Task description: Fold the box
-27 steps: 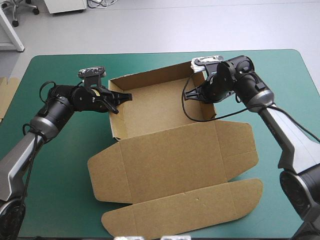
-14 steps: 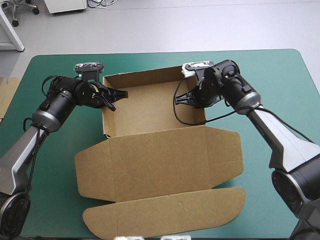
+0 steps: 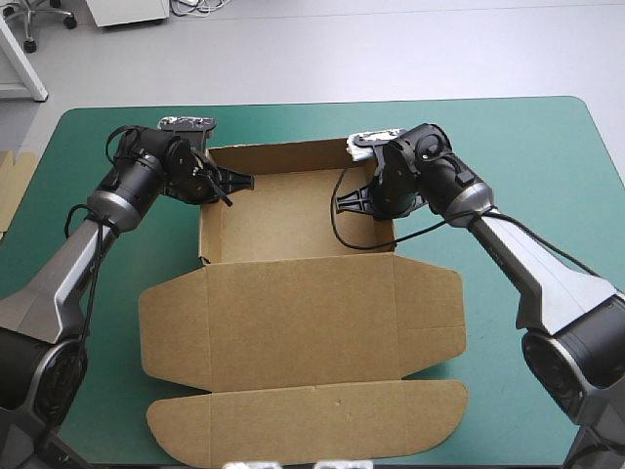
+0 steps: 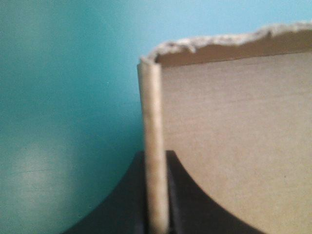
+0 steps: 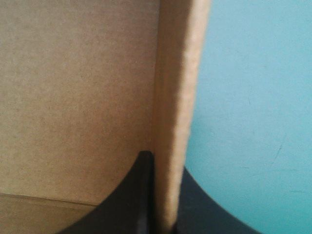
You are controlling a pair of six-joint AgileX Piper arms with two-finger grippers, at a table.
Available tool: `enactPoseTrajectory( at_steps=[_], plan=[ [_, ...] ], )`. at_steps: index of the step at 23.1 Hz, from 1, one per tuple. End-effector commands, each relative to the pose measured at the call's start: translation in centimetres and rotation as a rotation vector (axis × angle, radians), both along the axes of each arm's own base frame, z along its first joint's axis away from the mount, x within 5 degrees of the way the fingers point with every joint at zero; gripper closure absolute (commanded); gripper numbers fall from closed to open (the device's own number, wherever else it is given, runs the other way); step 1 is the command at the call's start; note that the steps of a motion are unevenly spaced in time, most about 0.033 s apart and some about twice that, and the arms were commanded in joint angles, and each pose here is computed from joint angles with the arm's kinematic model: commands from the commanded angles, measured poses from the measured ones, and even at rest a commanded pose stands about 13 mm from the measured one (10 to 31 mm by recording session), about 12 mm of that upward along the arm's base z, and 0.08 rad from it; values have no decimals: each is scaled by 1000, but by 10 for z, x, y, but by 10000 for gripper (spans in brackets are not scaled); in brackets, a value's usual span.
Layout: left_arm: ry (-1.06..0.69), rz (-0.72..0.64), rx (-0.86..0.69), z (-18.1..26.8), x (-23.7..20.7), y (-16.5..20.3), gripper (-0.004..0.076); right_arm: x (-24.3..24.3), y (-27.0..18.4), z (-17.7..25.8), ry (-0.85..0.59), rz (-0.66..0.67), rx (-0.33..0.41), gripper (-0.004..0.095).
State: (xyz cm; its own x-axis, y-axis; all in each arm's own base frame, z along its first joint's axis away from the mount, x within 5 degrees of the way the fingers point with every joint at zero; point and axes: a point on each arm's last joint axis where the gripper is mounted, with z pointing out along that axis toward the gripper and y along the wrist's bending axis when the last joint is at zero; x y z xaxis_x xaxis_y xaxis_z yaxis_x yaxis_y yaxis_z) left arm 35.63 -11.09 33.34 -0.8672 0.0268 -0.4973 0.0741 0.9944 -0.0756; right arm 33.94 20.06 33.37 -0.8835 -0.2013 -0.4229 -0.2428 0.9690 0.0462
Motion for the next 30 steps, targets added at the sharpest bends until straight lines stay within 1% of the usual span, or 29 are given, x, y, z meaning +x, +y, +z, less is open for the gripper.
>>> enactPoseTrajectory(
  at_steps=[1, 5, 8, 10, 11, 14, 15, 17, 23, 30],
  plan=[
    [-107, -42, -36, 28, -7, -6, 734, -4, -7, 27, -93, 28, 12, 905],
    [-52, -52, -12, 20, -6, -6, 734, 0, -17, 30, -84, 7, 15, 905],
    [-26, -56, -8, 14, -4, -7, 734, 4, -24, 35, -81, 5, 42, 907],
    [-17, -57, -20, 12, -3, -9, 734, 6, -27, 36, -79, 1, 46, 907],
    [-16, -58, -21, 11, -2, -9, 734, 8, -32, 34, -67, -14, 36, 907],
    [-14, -58, -21, 9, -1, -9, 734, 12, -30, 21, -3, 1, 12, 907],
    [0, -57, -20, 5, 1, -10, 734, 14, -27, 13, 31, 8, 23, 907],
    [13, -59, -15, 1, 3, -11, 734, 17, -24, 7, 52, 16, 27, 907],
    [69, -60, 10, -24, 15, -15, 734, 22, -24, -2, 56, 23, -5, 907],
    [94, -62, 21, -42, 25, -17, 734, 34, -18, -30, 117, 38, -42, 907]
  ],
)
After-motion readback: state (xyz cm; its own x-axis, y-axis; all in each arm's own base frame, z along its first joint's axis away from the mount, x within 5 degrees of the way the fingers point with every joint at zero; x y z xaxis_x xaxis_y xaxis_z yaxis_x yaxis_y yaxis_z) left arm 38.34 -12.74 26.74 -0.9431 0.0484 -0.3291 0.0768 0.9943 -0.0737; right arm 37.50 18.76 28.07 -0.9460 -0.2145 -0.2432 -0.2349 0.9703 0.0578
